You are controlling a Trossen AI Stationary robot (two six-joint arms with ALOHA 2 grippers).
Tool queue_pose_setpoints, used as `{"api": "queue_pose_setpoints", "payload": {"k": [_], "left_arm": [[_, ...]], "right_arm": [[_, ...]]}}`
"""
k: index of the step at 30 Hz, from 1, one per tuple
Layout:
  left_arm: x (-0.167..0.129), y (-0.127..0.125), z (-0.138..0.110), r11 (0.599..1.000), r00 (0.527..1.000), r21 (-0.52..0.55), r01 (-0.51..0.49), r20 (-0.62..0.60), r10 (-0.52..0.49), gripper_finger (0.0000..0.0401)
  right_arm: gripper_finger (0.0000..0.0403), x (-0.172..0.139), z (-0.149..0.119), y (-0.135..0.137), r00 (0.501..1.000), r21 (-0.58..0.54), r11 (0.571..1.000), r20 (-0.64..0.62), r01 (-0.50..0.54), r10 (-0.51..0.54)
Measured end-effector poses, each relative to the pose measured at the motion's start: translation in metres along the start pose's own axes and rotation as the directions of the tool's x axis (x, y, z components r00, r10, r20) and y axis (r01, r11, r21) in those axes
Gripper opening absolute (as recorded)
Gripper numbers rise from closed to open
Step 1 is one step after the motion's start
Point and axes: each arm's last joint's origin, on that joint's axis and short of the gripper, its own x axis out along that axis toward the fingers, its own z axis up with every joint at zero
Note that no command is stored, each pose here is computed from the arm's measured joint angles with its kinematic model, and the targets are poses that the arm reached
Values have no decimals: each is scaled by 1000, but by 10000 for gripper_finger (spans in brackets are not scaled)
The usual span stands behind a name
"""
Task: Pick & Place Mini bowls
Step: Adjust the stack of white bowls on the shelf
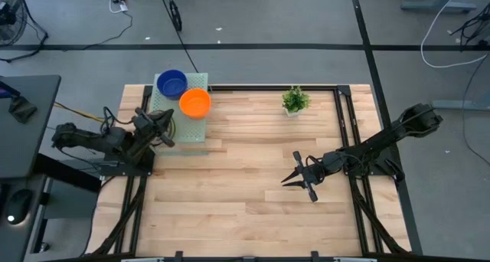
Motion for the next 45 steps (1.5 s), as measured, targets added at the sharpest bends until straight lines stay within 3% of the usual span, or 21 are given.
{"api": "queue_pose_setpoints", "payload": {"k": [18, 30, 45], "left_arm": [[26, 9, -4, 995, 995, -5, -97, 37, 97, 3], [59, 4, 14, 989, 991, 60, -136, -6, 136, 3], [90, 10, 10, 982, 984, 111, -152, -74, 161, 3]], "right_arm": [[55, 0, -1, -6, 1000, -2, 1000, -7, 27, -27], [55, 0, -2, -6, 1000, 16, 1000, -18, 23, -23], [55, 0, -3, -5, 1000, 32, 999, -21, 12, -12]]}}
